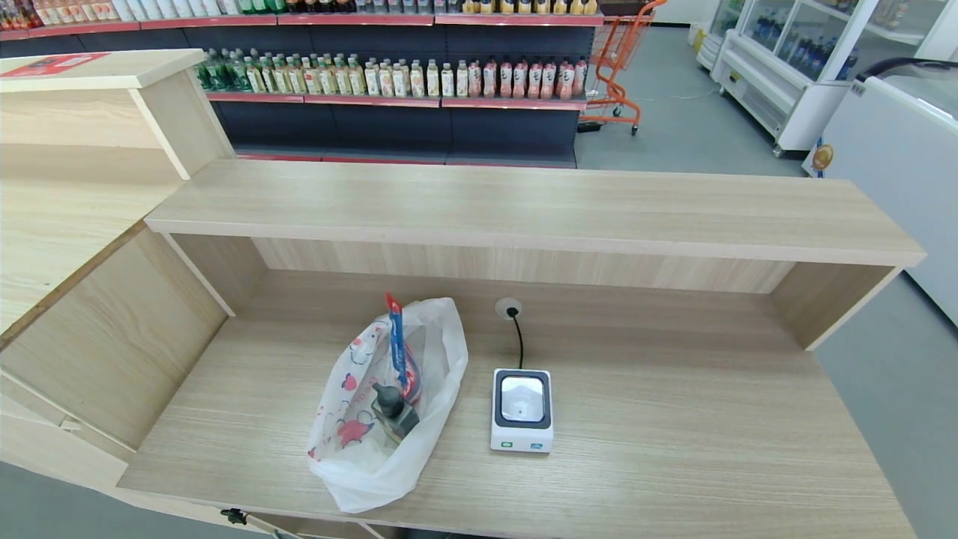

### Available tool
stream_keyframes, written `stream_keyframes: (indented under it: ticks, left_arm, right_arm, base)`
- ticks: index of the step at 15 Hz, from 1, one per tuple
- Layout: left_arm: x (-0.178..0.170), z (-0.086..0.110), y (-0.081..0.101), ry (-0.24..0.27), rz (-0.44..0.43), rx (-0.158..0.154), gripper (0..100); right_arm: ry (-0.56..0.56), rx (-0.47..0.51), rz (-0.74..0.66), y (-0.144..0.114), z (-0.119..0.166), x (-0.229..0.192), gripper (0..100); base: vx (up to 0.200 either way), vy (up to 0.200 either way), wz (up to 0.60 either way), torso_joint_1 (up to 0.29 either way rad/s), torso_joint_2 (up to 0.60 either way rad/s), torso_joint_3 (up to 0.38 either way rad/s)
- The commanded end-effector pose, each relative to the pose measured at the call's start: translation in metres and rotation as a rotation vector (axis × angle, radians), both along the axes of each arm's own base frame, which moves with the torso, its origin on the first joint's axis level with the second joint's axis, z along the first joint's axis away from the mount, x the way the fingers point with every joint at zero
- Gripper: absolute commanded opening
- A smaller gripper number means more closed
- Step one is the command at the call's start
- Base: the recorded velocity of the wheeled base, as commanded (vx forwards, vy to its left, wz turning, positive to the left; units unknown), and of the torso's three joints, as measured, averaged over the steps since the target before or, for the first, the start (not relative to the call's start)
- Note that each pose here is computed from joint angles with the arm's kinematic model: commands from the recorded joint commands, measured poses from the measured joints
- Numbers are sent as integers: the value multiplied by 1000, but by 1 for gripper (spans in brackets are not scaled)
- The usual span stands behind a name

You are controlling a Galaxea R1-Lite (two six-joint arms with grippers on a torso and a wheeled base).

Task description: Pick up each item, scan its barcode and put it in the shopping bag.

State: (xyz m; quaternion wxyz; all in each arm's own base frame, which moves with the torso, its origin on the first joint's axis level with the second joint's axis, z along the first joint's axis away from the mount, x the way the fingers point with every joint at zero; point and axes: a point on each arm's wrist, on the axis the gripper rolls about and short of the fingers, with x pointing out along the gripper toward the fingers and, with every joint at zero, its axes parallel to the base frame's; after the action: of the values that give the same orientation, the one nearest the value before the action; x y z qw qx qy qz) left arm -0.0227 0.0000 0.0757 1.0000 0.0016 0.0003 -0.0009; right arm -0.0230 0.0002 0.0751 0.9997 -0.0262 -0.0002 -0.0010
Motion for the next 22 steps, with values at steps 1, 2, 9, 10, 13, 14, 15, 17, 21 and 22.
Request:
stream_keyframes:
  ticks: [1,2,9,10,13,14,15,17,21,22]
  left_arm:
    - [0,0,0,1,0,0,100]
    - [0,0,0,1,0,0,100]
    - [0,0,0,1,0,0,100]
    - [0,0,0,1,0,0,100]
    - [0,0,0,1,0,0,100]
    - [0,0,0,1,0,0,100]
    - [0,0,0,-1,0,0,100]
    - [0,0,0,1,0,0,100]
    - [0,0,0,1,0,0,100]
    - [0,0,0,1,0,0,100]
  right_arm:
    - [3,0,0,0,0,0,0]
    - [3,0,0,0,0,0,0]
    - [3,0,0,0,0,0,0]
    - [3,0,0,0,0,0,0]
    - [3,0,0,0,0,0,0]
    - [3,0,2,0,0,0,0]
    - [3,-1,2,0,0,0,0]
    - [3,-1,0,0,0,0,0]
    - [3,-1,2,0,0,0,0]
    - [3,-1,0,0,0,0,0]
  base:
    - [0,0,0,0,0,0]
    - [0,0,0,0,0,0]
    - [0,0,0,0,0,0]
    - [0,0,0,0,0,0]
    - [0,0,0,0,0,0]
    - [0,0,0,0,0,0]
    - [0,0,0,0,0,0]
    - [0,0,0,0,0,0]
    - [0,0,0,0,0,0]
    - [0,0,0,0,0,0]
